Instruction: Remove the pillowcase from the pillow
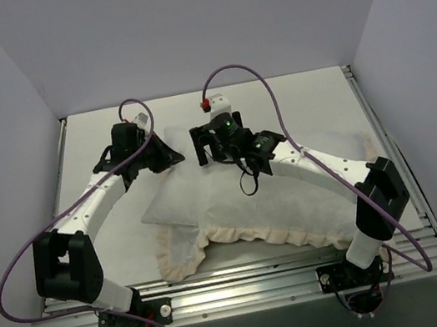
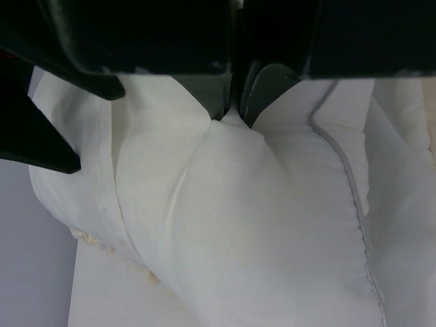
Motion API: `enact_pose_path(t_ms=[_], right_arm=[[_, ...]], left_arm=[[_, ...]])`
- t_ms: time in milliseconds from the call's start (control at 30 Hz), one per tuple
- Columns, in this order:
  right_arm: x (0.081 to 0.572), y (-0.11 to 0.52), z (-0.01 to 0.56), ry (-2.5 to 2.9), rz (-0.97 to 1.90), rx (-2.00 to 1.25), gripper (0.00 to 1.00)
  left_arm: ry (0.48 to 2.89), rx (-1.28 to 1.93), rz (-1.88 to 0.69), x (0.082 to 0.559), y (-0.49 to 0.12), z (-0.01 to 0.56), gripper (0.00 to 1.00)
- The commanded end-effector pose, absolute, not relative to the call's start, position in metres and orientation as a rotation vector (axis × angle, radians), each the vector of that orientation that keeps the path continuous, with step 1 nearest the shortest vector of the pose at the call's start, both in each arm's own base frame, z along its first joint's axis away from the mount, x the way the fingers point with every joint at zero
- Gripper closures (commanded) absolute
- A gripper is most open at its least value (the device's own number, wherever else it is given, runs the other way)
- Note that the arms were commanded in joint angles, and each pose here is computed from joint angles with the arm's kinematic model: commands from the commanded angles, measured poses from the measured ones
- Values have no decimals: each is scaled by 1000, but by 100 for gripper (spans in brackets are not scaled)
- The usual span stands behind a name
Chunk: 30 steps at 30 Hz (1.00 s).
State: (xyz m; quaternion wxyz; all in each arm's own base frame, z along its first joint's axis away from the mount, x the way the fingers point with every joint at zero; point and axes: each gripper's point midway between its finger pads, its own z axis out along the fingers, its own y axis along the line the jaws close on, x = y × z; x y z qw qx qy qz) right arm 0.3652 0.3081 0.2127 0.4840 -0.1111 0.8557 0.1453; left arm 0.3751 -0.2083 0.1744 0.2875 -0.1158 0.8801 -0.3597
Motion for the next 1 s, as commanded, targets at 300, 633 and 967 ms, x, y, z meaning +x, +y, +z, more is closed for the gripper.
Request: enact_pose_path(t_ms=[300, 633, 967], right_arm=[[344, 257, 131, 2303, -54, -302, 73], [372, 56, 92, 2424, -350, 190, 100], [410, 50, 144, 2288, -95, 251, 91]], left_arm=[[2074, -154, -915, 375, -191, 300, 98], [1798, -244, -1088, 349, -109, 425, 98], [1767, -235, -1097, 348, -112, 439, 98]])
